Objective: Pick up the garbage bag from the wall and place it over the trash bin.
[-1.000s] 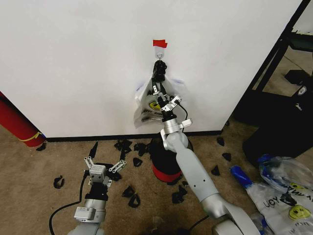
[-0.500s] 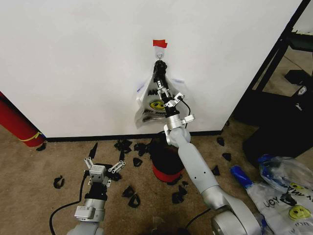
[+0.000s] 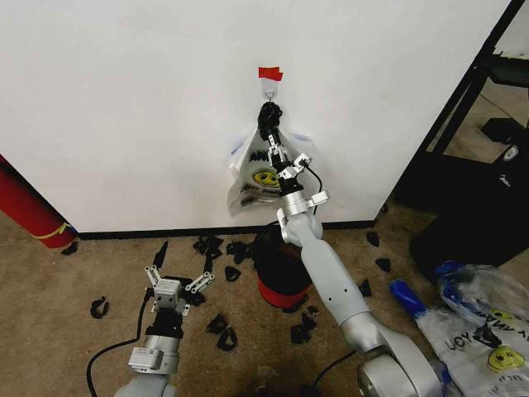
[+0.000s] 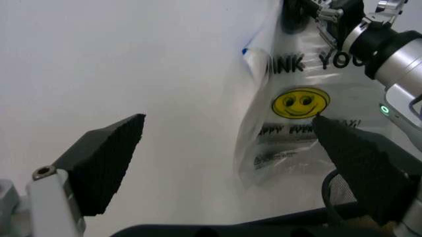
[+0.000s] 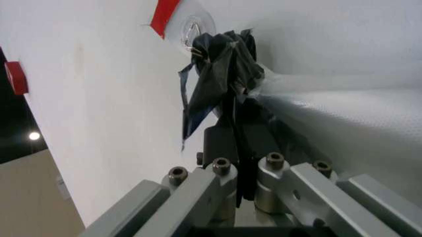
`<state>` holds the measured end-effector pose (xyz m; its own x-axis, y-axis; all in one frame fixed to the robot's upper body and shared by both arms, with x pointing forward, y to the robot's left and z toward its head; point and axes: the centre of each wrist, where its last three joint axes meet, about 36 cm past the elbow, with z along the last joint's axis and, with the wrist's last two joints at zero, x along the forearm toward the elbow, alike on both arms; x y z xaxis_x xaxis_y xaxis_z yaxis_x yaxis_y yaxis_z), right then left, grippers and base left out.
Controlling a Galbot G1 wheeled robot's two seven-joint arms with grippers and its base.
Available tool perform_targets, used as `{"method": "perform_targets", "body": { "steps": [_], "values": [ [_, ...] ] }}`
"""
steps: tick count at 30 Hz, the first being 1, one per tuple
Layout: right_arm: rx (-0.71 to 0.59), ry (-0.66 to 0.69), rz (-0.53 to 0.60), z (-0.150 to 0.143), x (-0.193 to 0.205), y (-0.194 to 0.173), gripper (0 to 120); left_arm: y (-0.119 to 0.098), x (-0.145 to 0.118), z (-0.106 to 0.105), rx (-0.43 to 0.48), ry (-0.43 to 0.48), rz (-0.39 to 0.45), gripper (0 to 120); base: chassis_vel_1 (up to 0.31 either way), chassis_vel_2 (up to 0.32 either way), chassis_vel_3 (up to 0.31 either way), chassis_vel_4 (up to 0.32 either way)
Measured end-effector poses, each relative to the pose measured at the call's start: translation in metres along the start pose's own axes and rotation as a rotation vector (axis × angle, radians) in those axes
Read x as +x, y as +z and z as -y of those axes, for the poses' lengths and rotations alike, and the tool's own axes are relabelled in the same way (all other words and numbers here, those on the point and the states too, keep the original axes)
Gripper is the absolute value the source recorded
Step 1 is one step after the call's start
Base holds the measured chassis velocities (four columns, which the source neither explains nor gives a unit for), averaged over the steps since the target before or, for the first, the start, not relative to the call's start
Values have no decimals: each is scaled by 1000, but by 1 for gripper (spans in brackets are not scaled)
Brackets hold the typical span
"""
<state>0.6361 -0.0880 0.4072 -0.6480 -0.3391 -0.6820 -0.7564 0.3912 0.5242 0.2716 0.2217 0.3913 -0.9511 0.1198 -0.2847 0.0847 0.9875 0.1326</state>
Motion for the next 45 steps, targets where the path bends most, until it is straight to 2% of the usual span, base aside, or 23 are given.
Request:
{"method": "perform_targets", "body": {
  "steps": [7,14,20,21,28,32,36,45],
  "values": [
    [12,-24,-5,-5,5,1,0,2,0,0,0,8,2,100,0,0,0,0],
    [16,-61,-15,-30,39,9,0,2,0,0,3,14,6,100,0,0,0,0],
    [60,-59,-92,-30,131,-11,0,1,0,2,14,20,15,100,0,0,0,0],
    [60,-59,-92,-30,131,-11,0,1,0,2,14,20,15,100,0,0,0,0],
    [114,-67,-186,-41,216,-33,0,-5,1,4,17,25,29,100,0,0,0,0],
    [128,-77,-206,-43,232,-42,0,-5,2,4,16,26,33,100,0,0,0,0],
    [176,-112,-274,-47,276,-66,0,-7,2,4,16,28,45,100,0,0,0,0],
    [193,-143,-360,-52,330,-94,0,-9,3,4,22,27,53,100,0,0,0,0]
  ]
}}
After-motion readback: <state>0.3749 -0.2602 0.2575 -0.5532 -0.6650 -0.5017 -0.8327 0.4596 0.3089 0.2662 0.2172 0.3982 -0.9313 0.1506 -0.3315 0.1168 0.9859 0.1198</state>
